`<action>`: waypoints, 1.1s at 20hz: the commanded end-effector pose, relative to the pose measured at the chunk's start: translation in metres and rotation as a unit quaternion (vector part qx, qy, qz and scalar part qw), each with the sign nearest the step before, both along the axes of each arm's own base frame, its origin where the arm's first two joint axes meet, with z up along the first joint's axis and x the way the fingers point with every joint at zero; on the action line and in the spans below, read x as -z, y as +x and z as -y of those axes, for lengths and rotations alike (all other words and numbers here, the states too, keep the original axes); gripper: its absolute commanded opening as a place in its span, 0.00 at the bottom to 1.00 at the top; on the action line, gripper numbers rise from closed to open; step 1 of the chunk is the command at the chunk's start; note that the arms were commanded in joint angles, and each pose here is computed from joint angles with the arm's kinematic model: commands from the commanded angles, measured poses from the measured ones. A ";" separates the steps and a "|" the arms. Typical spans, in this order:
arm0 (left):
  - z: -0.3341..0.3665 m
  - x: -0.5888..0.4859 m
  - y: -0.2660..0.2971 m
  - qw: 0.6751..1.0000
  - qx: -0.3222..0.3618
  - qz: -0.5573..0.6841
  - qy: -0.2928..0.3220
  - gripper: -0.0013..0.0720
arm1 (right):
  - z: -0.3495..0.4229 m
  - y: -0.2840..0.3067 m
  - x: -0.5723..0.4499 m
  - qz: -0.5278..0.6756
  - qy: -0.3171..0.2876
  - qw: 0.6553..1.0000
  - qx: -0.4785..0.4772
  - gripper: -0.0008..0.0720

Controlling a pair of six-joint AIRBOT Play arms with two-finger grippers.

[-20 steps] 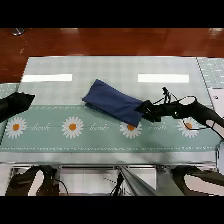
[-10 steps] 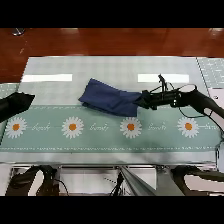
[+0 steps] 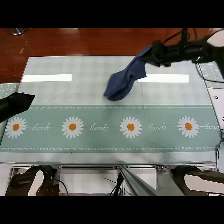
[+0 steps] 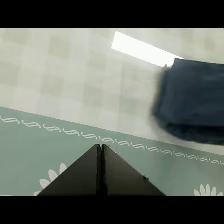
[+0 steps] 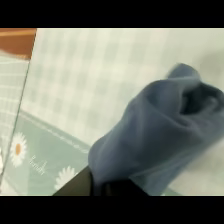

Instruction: Fold the shirts.

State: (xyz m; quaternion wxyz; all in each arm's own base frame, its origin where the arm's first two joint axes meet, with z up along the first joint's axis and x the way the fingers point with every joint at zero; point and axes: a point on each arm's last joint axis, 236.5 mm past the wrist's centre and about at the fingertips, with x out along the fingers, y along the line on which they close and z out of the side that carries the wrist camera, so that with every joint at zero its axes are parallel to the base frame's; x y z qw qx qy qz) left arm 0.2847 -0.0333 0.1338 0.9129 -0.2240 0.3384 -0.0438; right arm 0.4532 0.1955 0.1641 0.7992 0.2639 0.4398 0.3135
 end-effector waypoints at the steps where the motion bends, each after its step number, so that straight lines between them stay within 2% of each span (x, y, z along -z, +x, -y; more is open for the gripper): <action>1: 0.000 0.001 0.000 1.000 0.000 -0.001 0.001 0.04 | 0.036 0.011 -0.039 0.029 -0.058 0.997 0.041 0.05; 9: -0.001 0.001 0.000 1.000 0.009 0.002 0.012 0.04 | 0.167 0.010 -0.112 0.046 -0.090 0.978 0.180 0.05; 15: -0.001 0.001 0.000 1.000 0.008 0.002 0.012 0.04 | 0.251 -0.047 -0.114 -0.011 -0.118 0.961 0.249 0.05; 18: -0.001 0.001 0.000 1.000 0.008 0.002 0.012 0.04 | 0.292 -0.090 -0.096 -0.075 -0.180 0.938 0.287 0.05; 20: -0.001 0.000 0.001 1.000 0.007 0.005 0.013 0.04 | 0.322 -0.127 -0.079 -0.138 -0.244 0.907 0.315 0.05; 22: -0.002 -0.002 0.003 1.000 0.004 0.010 0.013 0.04 | 0.347 -0.152 -0.085 -0.149 -0.277 0.878 0.360 0.05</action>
